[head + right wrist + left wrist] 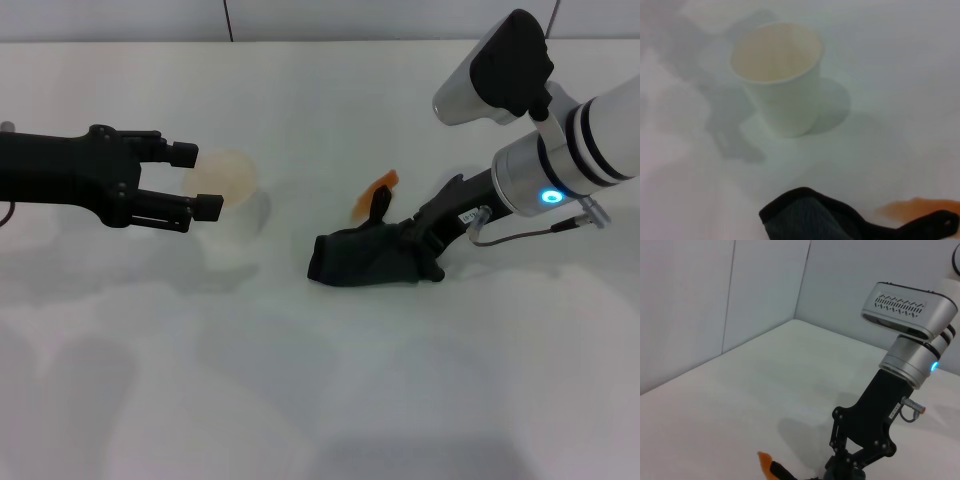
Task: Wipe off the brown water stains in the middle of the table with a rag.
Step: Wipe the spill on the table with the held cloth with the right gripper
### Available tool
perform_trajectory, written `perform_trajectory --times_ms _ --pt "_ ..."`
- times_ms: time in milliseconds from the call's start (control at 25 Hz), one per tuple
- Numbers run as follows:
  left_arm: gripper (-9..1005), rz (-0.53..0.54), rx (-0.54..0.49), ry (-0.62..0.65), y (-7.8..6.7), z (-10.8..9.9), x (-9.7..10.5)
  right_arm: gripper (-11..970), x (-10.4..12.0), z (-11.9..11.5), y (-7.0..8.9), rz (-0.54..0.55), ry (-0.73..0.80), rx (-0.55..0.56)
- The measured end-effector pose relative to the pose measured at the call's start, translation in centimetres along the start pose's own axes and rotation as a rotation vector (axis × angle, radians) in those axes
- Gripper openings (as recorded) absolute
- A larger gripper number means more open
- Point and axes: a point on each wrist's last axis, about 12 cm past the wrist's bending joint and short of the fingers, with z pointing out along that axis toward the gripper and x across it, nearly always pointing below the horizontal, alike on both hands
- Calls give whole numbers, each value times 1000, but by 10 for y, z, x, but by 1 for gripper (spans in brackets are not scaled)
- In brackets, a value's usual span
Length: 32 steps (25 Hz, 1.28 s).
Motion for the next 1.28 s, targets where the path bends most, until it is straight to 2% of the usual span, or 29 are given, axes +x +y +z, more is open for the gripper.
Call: perform_trajectory --times_ms 640,800,920,1160,1280 --pt "874 -1 -3 -1 0 0 1 75 2 0 -18 53 -84 111" --pt "874 -2 -4 0 0 0 1 75 5 0 -18 62 -83 110" --pt "875 -2 -5 0 0 -1 1 75 7 1 -12 58 -62 76" --pt "875 -1 -6 0 0 -1 1 74 8 8 13 22 -22 -38" --pt "874 3 -6 0 0 0 1 74 6 5 21 4 -23 -67"
